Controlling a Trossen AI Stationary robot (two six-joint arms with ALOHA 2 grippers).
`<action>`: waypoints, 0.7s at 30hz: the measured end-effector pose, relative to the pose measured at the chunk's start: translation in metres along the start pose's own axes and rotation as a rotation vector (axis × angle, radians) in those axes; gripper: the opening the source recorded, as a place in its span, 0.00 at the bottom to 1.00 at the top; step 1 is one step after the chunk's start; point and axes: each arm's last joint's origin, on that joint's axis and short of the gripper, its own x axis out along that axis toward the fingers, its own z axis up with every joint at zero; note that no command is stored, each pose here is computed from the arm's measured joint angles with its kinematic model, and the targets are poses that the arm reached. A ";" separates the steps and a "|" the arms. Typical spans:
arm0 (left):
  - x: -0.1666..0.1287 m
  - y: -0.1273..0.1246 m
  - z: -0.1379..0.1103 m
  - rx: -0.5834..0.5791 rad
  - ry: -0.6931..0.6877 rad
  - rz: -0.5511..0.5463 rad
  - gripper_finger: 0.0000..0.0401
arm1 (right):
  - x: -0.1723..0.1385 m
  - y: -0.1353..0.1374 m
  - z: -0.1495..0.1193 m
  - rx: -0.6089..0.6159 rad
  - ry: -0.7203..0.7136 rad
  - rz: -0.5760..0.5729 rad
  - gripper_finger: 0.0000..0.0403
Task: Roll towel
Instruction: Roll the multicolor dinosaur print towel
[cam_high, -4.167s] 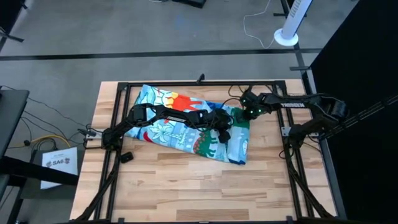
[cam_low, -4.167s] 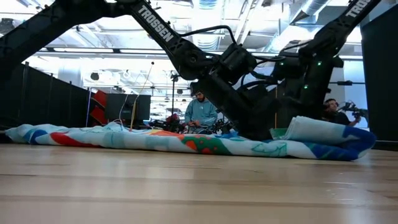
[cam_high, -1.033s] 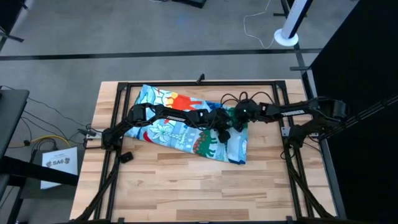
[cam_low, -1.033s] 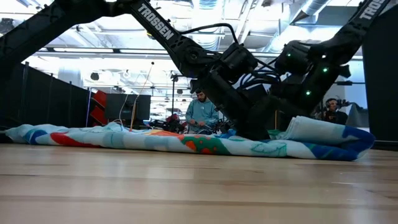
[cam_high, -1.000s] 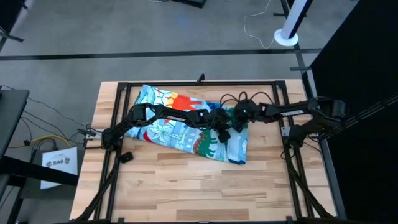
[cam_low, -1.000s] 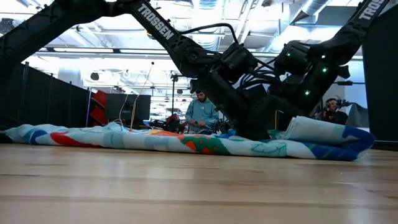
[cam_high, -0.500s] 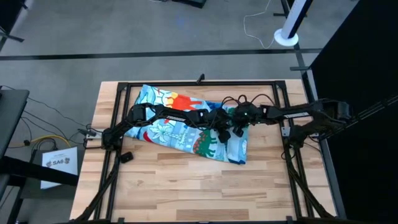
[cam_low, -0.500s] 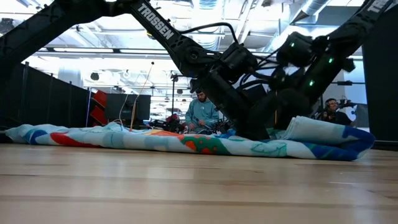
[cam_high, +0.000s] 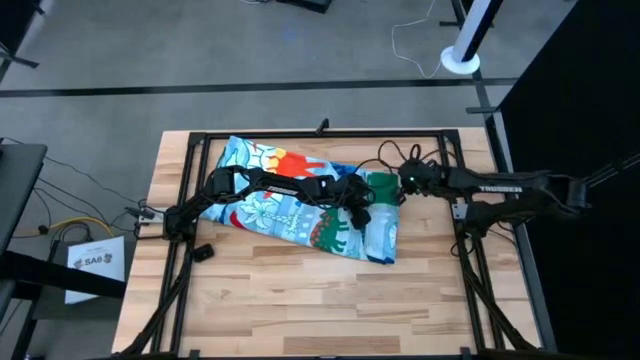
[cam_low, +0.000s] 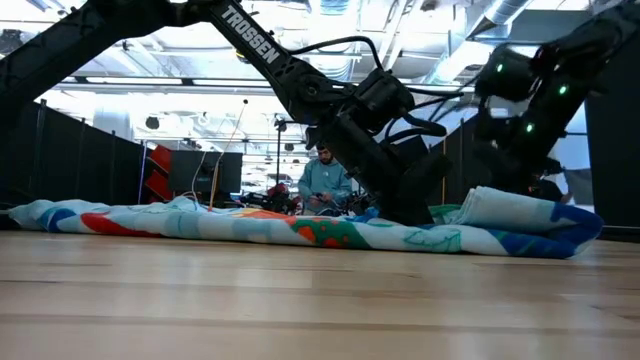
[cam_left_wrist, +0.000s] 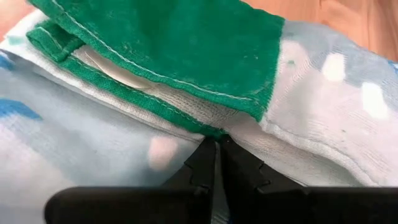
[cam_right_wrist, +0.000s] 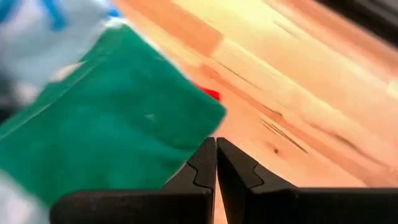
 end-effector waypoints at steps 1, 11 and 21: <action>0.000 0.000 0.000 0.000 -0.001 0.000 0.03 | 0.006 -0.002 0.000 0.020 0.011 -0.016 0.00; 0.000 0.000 0.000 -0.026 -0.001 0.003 0.03 | 0.041 -0.005 0.019 0.138 0.003 0.091 0.00; 0.000 0.000 0.000 -0.030 0.001 0.004 0.03 | 0.020 0.002 0.030 0.139 -0.023 0.149 0.00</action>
